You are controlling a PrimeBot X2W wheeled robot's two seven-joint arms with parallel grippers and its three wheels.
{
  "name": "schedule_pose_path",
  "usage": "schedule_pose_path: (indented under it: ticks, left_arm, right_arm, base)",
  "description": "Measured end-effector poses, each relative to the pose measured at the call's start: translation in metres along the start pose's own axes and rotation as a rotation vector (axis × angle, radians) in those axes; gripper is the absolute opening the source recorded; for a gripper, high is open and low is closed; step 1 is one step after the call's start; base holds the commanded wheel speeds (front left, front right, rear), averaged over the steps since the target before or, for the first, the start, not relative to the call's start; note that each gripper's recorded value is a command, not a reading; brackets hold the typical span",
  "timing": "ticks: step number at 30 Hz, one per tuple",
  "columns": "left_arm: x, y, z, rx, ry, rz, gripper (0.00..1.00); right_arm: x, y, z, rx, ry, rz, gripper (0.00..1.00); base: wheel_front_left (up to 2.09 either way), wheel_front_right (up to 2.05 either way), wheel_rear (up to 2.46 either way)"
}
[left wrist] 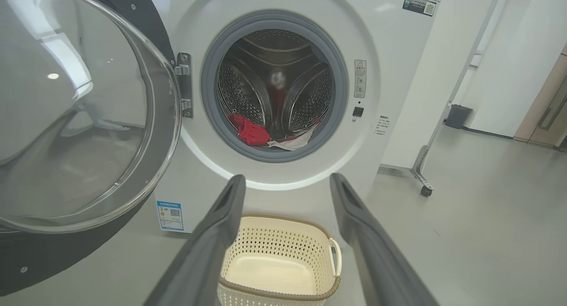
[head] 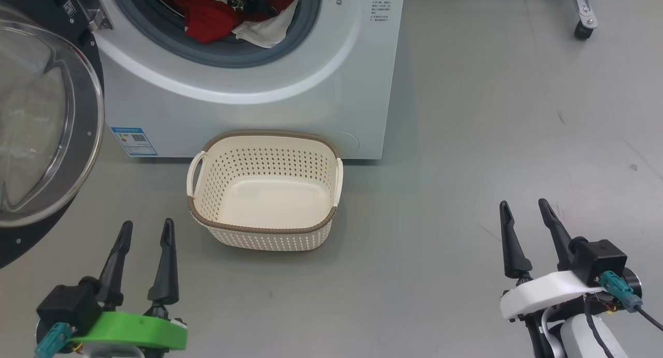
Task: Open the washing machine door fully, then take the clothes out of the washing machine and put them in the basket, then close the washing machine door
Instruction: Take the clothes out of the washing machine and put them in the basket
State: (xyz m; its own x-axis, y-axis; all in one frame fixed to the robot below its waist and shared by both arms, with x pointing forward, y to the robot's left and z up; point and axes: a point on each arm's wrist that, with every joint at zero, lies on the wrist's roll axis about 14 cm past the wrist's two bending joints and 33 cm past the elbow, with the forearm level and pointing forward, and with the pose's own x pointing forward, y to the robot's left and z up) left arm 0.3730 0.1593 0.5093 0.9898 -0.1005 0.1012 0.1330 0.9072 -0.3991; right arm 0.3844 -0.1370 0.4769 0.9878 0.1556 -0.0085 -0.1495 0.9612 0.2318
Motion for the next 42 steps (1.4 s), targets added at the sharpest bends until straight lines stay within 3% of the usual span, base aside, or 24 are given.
schedule_pose_path:
  ticks: [18,42]
  left_arm:
    - [0.0,0.006,0.007,0.009,-0.017,0.01,1.0]
    - [0.001,0.007,0.018,0.063,-0.043,0.0,1.0]
  right_arm:
    - [0.001,0.0,-0.002,0.004,0.005,-0.002,1.0]
    - [0.003,0.005,-0.013,0.007,0.037,0.019,1.0]
  base:
    - [0.6,-0.6,0.0]
    - [1.21,-1.21,0.0]
